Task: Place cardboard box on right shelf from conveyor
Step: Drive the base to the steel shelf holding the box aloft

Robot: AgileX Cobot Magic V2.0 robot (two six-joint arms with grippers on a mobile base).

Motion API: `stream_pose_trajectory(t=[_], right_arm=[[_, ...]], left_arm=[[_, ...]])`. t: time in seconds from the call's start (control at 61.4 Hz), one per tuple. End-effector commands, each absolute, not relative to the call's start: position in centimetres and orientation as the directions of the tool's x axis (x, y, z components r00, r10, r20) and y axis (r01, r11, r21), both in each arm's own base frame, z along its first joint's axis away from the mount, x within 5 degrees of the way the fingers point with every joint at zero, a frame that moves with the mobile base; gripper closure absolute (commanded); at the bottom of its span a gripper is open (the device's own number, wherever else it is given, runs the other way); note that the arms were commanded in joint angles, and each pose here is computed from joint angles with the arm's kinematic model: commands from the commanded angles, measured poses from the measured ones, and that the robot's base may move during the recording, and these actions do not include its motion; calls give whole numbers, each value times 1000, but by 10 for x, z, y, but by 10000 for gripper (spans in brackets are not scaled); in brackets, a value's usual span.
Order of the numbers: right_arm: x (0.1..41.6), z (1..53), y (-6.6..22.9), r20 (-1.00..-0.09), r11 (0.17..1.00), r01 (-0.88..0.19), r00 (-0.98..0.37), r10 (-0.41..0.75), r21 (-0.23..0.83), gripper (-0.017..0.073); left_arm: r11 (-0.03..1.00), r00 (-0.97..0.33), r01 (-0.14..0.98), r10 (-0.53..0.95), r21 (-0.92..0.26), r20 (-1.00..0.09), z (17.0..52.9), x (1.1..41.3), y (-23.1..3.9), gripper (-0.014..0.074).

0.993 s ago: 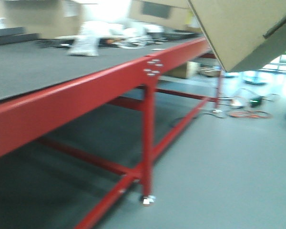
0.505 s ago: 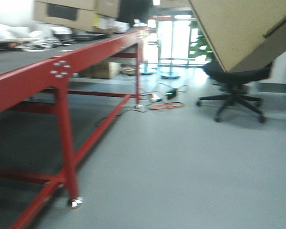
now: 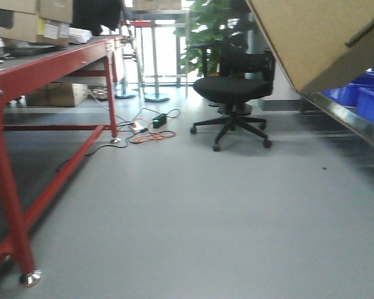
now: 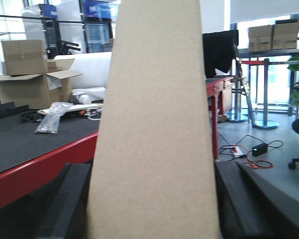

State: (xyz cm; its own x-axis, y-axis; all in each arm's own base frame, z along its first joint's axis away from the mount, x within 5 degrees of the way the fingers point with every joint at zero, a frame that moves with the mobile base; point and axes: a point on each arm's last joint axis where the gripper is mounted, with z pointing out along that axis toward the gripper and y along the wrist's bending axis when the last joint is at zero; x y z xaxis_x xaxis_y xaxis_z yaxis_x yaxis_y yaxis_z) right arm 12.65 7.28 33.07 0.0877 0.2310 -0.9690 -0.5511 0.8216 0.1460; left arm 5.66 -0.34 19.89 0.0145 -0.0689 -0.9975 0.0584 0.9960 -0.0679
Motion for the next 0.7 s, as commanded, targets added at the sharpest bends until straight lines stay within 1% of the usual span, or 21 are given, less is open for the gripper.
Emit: stream_pose_trajectory(t=[0.0,0.179,0.407,0.684], right_arm=[[123,350,72,-938,806,-579,199,283,120,456],[123,350,72,-938,806,-579,199,283,120,456],[123,350,72,-938,806,-579,199,283,120,456],[123,350,72,-938,806,-579,199,283,120,456]], left_arm=[[995,120,59,-86,-79,-989,209,55,-3,713],[995,120,59,-86,-79,-989,209,55,-3,713],[992,116,98,-91,-79,-989,209,55,-5,713],[992,116,98,-91,-79,-989,209,55,-5,713]])
